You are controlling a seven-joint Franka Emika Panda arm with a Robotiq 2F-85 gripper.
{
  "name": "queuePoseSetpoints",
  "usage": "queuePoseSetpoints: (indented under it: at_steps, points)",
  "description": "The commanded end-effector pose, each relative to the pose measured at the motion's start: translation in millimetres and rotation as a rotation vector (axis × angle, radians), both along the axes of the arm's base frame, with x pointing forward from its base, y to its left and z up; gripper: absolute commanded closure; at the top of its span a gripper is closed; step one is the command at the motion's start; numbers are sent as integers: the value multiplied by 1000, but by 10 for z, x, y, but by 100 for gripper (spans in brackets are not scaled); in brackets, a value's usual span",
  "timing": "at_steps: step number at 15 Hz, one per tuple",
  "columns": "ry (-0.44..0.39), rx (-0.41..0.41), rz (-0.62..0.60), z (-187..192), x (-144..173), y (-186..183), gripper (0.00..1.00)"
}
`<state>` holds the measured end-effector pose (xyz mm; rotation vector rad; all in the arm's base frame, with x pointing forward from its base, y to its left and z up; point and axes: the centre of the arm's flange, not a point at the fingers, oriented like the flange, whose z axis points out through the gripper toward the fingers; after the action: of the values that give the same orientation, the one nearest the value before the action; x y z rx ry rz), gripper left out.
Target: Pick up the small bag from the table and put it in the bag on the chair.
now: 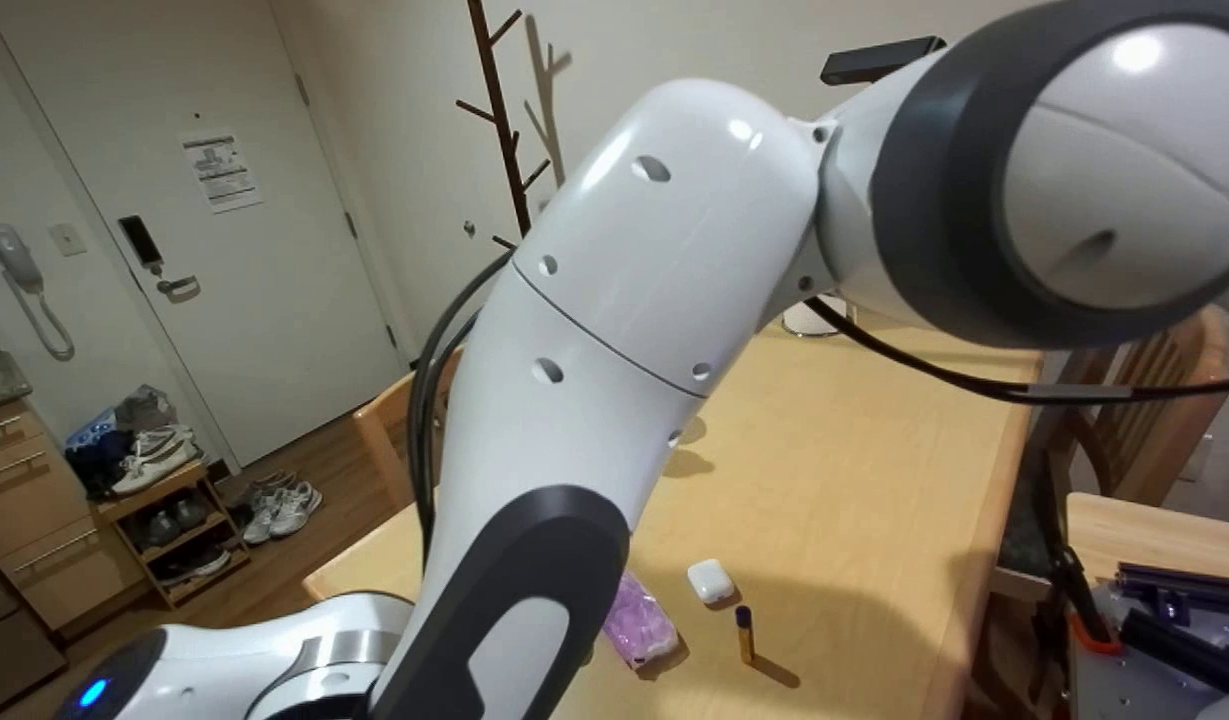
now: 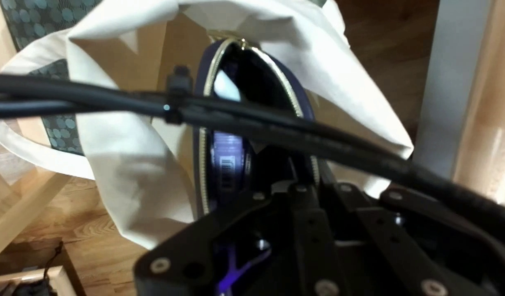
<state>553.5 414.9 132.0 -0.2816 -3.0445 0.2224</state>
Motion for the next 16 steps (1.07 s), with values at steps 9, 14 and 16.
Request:
queuePoseSetpoints:
  at_steps: [9, 14, 16]
  points:
    - [98, 25, 107, -6, 164, -379, 67]
    - [96, 25, 119, 34, 172, -396, 36]
    - [95, 26, 120, 46, 181, -396, 23]
